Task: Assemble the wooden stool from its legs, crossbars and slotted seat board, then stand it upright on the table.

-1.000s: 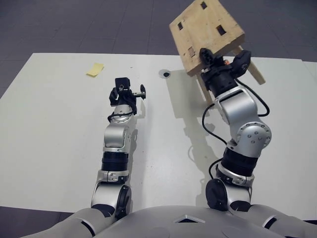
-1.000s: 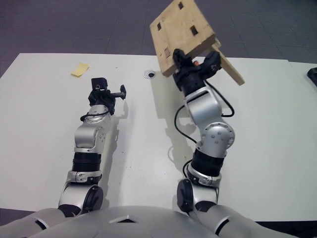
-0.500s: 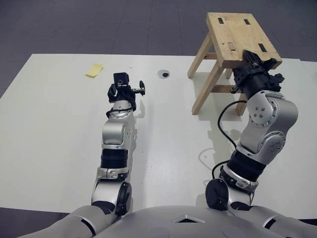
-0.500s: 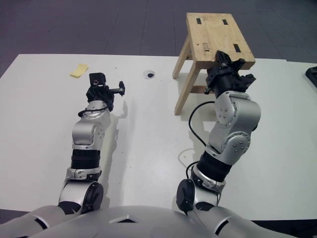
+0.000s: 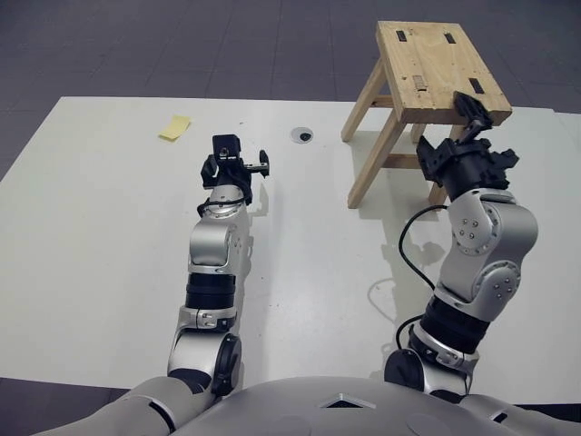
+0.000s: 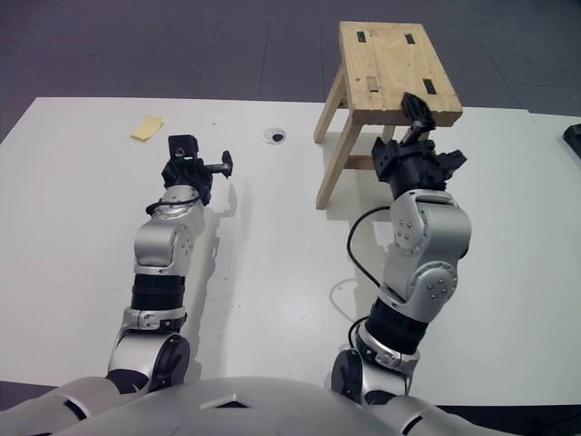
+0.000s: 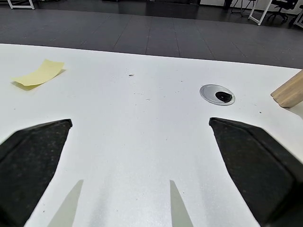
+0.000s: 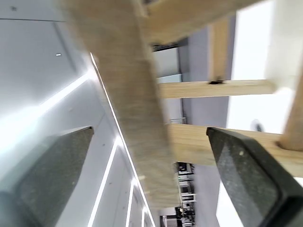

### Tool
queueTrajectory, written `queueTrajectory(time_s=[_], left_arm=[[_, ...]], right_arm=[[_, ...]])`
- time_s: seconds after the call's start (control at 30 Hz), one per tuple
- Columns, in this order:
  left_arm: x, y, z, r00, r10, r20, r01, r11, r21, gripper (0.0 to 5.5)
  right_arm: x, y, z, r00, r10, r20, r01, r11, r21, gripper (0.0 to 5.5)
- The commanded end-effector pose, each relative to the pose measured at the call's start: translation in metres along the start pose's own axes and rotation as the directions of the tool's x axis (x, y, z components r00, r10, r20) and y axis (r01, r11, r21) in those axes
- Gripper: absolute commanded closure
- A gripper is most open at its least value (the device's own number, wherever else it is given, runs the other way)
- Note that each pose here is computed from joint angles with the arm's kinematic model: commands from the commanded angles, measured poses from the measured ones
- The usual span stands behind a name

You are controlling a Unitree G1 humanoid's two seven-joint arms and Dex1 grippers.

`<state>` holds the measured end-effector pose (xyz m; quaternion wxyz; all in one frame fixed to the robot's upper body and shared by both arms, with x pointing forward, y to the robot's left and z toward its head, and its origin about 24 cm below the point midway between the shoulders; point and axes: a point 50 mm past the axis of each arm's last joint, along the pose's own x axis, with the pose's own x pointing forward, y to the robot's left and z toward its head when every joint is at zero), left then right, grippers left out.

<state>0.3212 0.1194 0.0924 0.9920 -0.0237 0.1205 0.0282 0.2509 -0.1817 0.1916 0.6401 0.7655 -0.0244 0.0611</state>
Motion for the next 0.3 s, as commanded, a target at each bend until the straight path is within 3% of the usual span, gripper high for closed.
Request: queueTrajectory(time_s=[0.03, 0.1, 0.3], left_arm=[[-0.002, 0.004, -0.005, 1.0, 0.024, -0.014, -0.024, 1.0, 0.001, 0.1], [-0.002, 0.006, -0.005, 0.999, 0.03, -0.013, -0.03, 1.0, -0.003, 0.1], [-0.006, 0.017, -0.003, 0.998, 0.064, 0.002, -0.064, 0.998, -0.018, 0.1]], right_arm=[[-0.009, 0.019, 0.001, 0.988, 0.117, -0.099, -0.125, 0.99, -0.07, 0.38], [-0.008, 0.014, 0.008, 0.991, 0.068, -0.117, -0.082, 0.99, -0.116, 0.11], [-0.007, 0.015, 0.031, 0.992, -0.057, -0.116, 0.015, 0.942, -0.336, 0.11]])
